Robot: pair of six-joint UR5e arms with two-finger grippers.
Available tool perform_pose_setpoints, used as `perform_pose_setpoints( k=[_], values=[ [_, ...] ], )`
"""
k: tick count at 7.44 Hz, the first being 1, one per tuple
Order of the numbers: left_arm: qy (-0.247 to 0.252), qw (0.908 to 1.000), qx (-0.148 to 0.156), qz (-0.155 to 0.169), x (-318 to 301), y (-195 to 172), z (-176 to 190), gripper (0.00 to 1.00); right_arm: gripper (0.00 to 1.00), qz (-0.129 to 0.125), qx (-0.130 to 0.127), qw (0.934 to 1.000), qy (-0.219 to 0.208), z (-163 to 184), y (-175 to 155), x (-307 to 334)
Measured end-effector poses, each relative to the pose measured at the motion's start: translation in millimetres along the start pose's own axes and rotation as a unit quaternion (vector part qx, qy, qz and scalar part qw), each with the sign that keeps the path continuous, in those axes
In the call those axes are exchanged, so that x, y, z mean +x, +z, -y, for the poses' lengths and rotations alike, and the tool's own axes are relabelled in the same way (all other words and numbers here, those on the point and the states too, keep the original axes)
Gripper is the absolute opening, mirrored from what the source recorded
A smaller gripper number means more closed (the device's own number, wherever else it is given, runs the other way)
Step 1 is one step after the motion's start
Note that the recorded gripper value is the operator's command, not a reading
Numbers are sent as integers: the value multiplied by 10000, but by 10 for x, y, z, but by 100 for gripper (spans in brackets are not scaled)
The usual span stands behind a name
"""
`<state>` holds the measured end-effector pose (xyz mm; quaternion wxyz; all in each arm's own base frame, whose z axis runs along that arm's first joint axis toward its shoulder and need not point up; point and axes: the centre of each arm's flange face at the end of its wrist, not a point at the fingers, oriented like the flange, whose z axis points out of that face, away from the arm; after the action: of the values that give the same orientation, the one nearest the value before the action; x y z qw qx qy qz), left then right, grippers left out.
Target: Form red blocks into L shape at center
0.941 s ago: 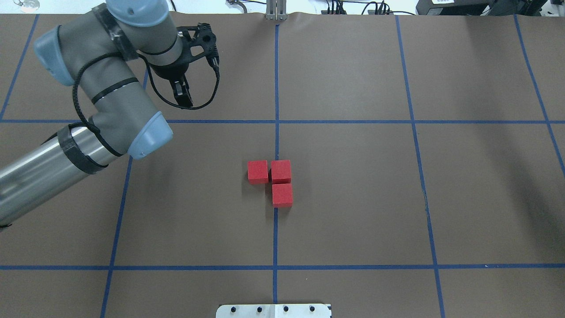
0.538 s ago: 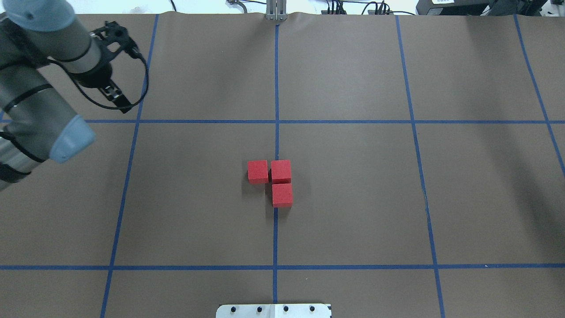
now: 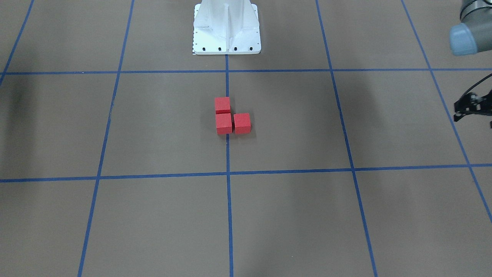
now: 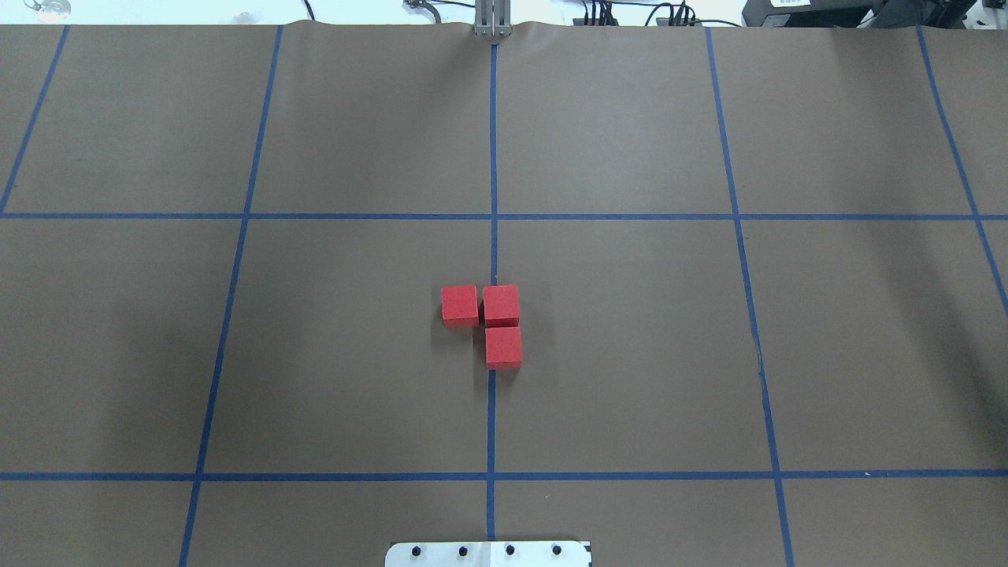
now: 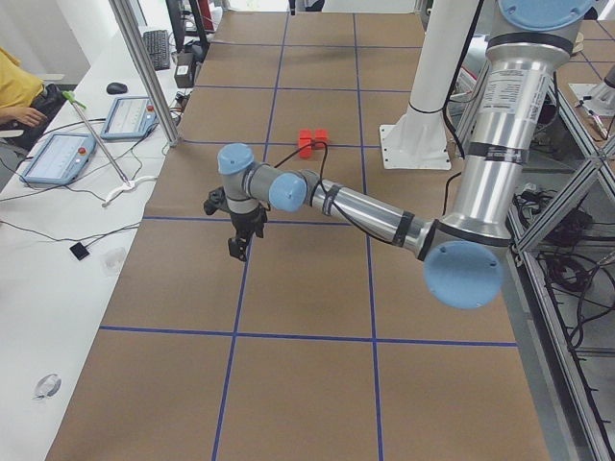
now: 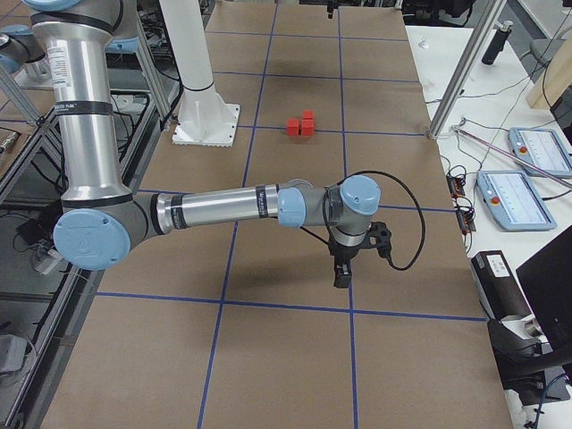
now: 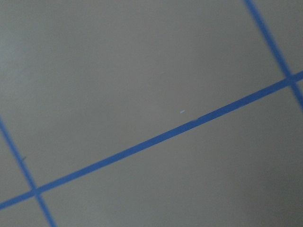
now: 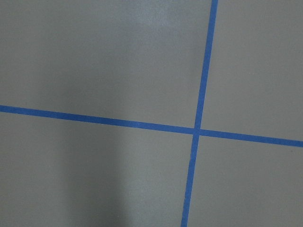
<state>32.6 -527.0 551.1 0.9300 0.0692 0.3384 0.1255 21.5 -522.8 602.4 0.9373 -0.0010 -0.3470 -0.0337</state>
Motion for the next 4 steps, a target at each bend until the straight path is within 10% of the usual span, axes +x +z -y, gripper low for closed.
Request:
perform_pose_setpoints(
  k=[4],
  values=[
    [-788,9960,242,-358,-971,-273,-1213,100,99,-12,67,9995,292,-158,-67,274]
  ],
)
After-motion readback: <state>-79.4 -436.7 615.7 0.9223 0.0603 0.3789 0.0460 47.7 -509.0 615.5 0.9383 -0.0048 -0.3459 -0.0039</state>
